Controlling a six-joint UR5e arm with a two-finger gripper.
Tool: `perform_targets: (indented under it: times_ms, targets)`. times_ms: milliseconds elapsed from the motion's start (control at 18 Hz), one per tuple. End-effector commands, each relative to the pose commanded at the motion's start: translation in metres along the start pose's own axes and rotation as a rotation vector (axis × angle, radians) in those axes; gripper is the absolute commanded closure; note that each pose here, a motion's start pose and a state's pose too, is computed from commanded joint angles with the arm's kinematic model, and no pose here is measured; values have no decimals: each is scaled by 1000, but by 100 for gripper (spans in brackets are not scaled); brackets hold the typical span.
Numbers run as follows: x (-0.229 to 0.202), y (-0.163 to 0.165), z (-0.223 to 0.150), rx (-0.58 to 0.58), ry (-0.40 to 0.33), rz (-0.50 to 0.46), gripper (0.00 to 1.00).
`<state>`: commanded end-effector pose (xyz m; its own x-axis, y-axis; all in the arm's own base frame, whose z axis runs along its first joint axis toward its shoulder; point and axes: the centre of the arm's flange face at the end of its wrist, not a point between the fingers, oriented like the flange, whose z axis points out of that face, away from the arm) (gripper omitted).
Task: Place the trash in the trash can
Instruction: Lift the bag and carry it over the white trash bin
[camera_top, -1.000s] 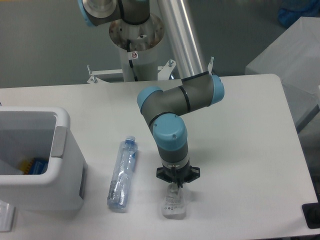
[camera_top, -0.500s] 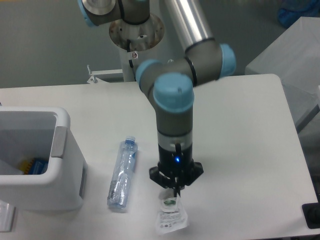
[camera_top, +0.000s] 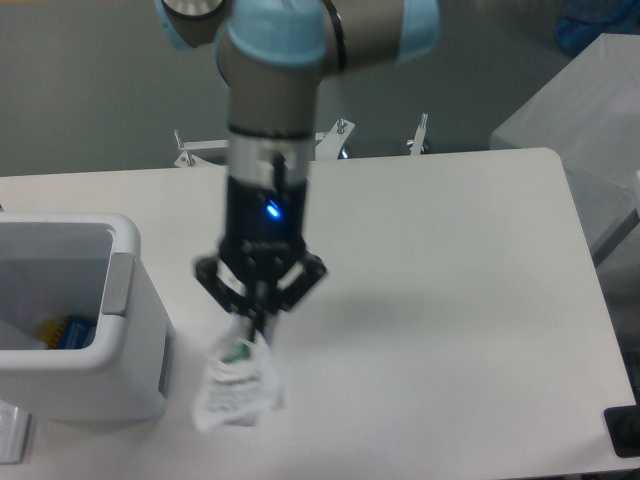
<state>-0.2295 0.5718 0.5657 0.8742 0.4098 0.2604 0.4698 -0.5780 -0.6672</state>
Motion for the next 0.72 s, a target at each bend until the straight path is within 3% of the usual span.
perform_targets:
  times_ms: [167, 389, 556, 611, 667, 722]
  targets:
    - [53, 16, 4, -23, 58, 64, 96]
    - [86, 40, 21, -73, 100, 107, 95]
    - [105, 56, 29, -102, 122, 134, 86]
    - [114, 68, 34, -122, 132, 150, 76]
    - [118, 76, 36, -129, 137, 174, 58]
    - [118, 79, 38, -127, 140, 198, 30]
